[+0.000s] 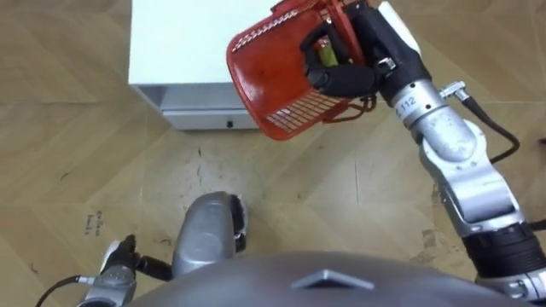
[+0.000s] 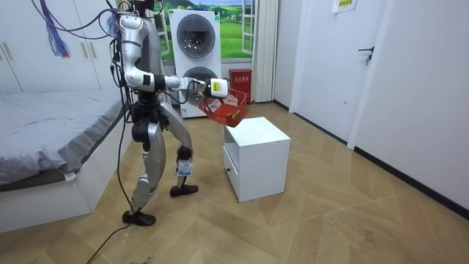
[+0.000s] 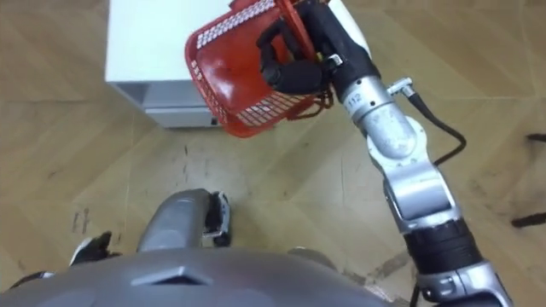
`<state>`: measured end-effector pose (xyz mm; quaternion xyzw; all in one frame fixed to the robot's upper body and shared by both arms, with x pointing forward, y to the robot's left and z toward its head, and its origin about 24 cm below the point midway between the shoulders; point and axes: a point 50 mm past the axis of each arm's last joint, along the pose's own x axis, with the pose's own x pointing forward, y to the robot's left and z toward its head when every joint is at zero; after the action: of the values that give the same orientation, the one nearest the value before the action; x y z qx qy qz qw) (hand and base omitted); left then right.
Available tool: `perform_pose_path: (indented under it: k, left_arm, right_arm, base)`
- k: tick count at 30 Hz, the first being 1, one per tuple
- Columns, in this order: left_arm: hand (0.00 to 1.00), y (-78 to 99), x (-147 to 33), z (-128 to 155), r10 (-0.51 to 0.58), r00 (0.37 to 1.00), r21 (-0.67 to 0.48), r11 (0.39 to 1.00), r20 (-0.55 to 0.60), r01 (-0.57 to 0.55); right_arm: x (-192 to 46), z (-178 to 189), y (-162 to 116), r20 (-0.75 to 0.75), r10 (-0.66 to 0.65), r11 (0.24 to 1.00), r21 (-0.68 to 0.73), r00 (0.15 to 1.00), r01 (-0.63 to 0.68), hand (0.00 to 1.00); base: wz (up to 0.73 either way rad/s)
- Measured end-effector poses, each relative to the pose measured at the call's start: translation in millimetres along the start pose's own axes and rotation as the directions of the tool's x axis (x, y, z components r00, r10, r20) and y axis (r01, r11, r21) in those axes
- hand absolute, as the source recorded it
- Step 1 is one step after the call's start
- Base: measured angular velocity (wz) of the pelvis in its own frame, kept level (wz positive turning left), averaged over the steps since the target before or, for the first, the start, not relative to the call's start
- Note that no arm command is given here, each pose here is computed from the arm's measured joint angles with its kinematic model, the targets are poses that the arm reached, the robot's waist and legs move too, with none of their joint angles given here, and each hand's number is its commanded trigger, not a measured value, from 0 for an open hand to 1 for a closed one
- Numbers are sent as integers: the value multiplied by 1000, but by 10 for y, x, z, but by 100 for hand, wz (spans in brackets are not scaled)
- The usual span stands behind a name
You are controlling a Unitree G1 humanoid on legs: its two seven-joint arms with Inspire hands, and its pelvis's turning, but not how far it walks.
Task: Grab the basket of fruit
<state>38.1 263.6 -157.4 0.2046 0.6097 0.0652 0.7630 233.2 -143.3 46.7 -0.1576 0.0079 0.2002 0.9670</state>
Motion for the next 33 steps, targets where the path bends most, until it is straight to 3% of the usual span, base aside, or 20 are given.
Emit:
perform_pose_path:
  k: [3,10,16,25,33]
  left_arm:
    - [0,-39,-25,-183,-12,998,-15,1000,-67,11]
    - [0,146,62,354,71,995,-35,997,64,-68]
    - [0,151,56,434,97,989,-54,994,111,-91]
    - [0,123,13,35,112,993,-21,994,24,-111]
    - [0,66,3,-59,89,996,-8,996,-24,-89]
  right_arm:
    - [-9,-29,57,-7,12,999,33,1000,-12,100]
    - [7,-29,91,-8,15,1000,21,1000,-15,100]
    - [4,-62,103,-41,31,999,16,999,-31,100]
    - [56,-67,74,-47,22,999,48,999,-20,100]
    - [166,-240,11,-123,-1,998,55,992,8,100]
  base:
    - [-19]
    - [17]
    - [12]
    - [12]
    - [10]
